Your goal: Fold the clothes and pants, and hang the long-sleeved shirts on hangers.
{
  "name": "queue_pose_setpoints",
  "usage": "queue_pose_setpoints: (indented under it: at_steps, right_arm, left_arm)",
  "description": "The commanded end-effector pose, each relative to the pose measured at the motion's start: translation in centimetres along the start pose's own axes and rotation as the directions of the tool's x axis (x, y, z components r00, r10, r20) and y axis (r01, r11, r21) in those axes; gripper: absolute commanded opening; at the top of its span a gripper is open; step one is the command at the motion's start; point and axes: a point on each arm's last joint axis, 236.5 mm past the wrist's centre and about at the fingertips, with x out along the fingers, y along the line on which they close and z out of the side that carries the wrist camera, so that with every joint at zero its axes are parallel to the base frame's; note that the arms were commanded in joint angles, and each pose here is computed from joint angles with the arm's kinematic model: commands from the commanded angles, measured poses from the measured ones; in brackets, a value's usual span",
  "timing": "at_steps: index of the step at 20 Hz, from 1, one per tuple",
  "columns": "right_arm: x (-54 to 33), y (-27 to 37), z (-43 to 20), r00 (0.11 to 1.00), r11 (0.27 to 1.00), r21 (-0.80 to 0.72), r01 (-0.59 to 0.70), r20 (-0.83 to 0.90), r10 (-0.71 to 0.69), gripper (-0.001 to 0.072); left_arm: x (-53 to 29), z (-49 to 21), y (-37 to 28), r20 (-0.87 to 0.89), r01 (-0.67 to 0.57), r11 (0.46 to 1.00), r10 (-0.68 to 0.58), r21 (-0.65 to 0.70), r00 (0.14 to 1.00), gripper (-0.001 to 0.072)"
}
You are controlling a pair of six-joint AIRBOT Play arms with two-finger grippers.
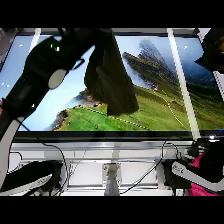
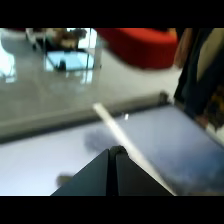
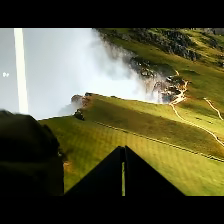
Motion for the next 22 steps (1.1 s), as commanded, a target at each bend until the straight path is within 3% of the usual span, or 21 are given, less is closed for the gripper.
queue_pose_setpoints:
  at_steps: [1, 4, 6, 7, 10, 12, 15, 17, 19, 22]
  right_arm:
    - [0.5, -0.2, 0.1, 1.0, 1.0, 0.004, 0.001, -0.003, -0.001, 0.0029]
    - [1.8, -0.7, -0.1, 0.999, 1.0, 0.023, -0.006, -0.031, 0.006, 0.0028]
    - [3.1, -0.4, -0.7, 0.997, 0.999, 0.03, -0.021, -0.07, 0.023, 0.0029]
    - [3.9, 0.1, -1.3, 0.995, 0.999, 0.027, -0.029, -0.098, 0.031, 0.0029]
    - [6.2, 3.1, -3.6, 0.979, 0.997, -0.024, -0.075, -0.191, 0.069, 0.0028]
    - [7.5, 5.7, -5.1, 0.966, 0.991, -0.061, -0.118, -0.238, 0.1, 0.0027]
    - [9.4, 9.4, -7.9, 0.93, 0.976, -0.082, -0.203, -0.327, 0.166, 0.0025]
    - [10.5, 11.7, -10.7, 0.877, 0.95, -0.055, -0.308, -0.404, 0.261, 0.0024]
    - [11.4, 14.0, -15.3, 0.764, 0.892, 0.047, -0.45, -0.497, 0.412, 0.0024]
    - [12.3, 14.6, -22.0, 0.611, 0.823, 0.231, -0.519, -0.573, 0.546, 0.0024]
  left_arm:
    - [1.3, 5.0, 0.4, 0.144, 0.013, 1.0, -0.01, -0.018, 0.99, 0.0009]
    - [1.7, 2.0, 3.2, 0.0, -0.072, 0.997, 0.072, 0.012, 0.997, 0.0011]
    - [0.8, -4.2, 6.4, -0.258, -0.157, 0.984, 0.174, 0.083, 0.951, 0.0012]
    - [-0.8, -8.4, 8.1, -0.429, -0.18, 0.972, 0.229, 0.153, 0.874, 0.0011]
    - [-8.3, -19.5, 12.3, -0.788, -0.192, 0.929, 0.37, 0.317, 0.492, 0.0009]
    - [-13.1, -24.3, 15.1, -0.842, -0.181, 0.881, 0.471, 0.436, 0.262, 0.001]
    - [-17.4, -30.1, 16.1, -0.87, -0.126, 0.87, 0.487, 0.476, 0.079, 0.001]
    - [-19.4, -32.5, 16.5, -0.871, -0.097, 0.867, 0.491, 0.489, 0.001, 0.001]
    - [-21.1, -33.8, 17.5, -0.852, -0.068, 0.849, 0.521, 0.524, -0.055, 0.001]
    - [-22.3, -34.9, 18.9, -0.839, -0.061, 0.838, 0.536, 0.542, -0.091, 0.0011]
